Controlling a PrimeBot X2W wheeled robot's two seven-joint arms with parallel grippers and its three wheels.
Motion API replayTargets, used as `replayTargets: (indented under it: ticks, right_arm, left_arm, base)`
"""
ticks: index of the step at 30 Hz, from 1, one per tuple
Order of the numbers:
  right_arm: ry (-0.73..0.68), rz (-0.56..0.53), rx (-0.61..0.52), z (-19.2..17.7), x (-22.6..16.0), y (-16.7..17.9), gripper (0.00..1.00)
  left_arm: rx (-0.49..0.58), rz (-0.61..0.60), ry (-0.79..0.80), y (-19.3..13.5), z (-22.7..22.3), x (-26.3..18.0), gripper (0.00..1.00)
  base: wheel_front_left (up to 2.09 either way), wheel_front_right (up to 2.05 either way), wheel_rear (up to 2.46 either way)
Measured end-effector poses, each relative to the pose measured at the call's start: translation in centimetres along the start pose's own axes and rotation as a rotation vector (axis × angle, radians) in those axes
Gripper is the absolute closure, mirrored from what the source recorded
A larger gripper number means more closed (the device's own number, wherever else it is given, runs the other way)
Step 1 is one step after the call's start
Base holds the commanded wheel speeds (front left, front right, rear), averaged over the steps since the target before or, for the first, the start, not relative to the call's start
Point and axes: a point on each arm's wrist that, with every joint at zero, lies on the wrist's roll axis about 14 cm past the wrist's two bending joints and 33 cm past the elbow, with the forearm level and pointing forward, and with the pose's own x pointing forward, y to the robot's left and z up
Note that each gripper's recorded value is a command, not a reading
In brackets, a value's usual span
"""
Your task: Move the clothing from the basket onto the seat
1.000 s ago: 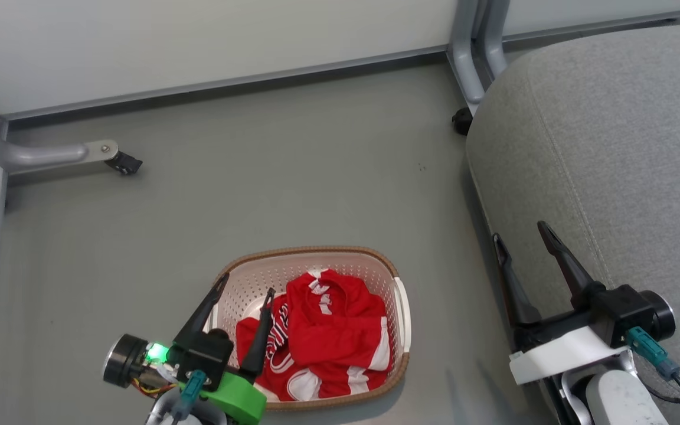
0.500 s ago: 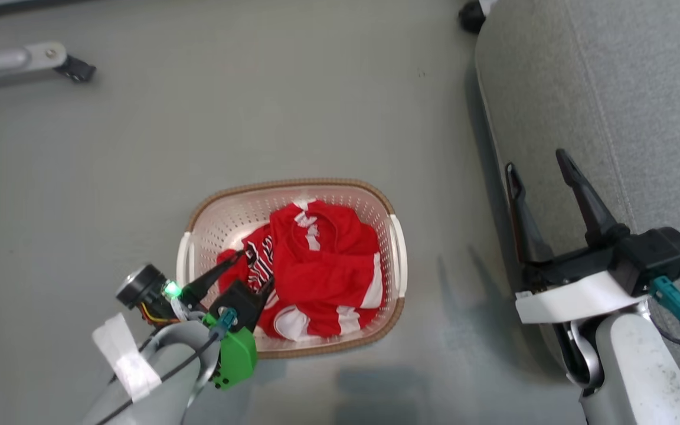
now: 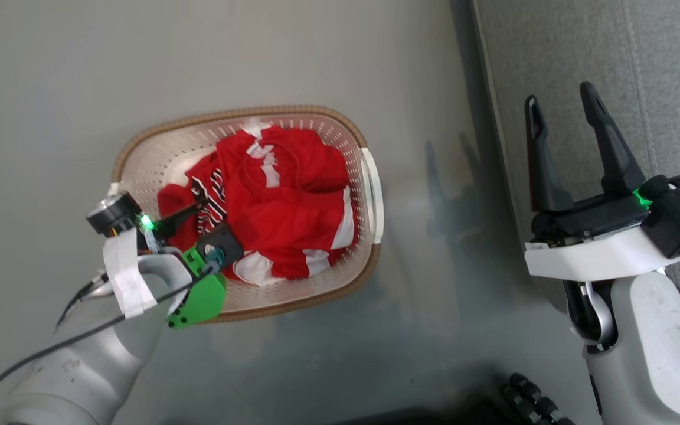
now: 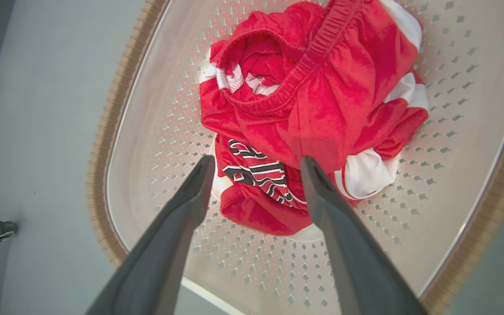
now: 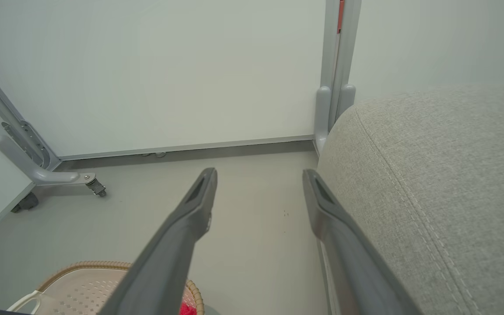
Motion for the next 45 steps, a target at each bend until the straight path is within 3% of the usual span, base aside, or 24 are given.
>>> replayTargets:
  ticks: [17, 28, 45]
  right_arm:
    - [0.152, -0.074, 0.003, -8.1, 0.5, -3.5, 0.00]
    - [0.205, -0.067, 0.019, -11.3, 0.5, -3.5, 0.00]
    - [0.242, -0.055, 0.035, -14.0, 0.7, -3.1, 0.00]
  left_arm:
    - [0.023, -0.179, 0.210, -2.8, -7.3, 7.3, 0.00]
    - [0.029, -0.173, 0.355, -2.7, -11.0, 9.1, 0.00]
    - [-0.015, -0.140, 0.361, -2.7, -12.0, 11.0, 0.00]
  base:
    - [0.00, 0.00, 0.00]
    - [0.00, 0.00, 0.00]
    - [0.00, 0.00, 0.00]
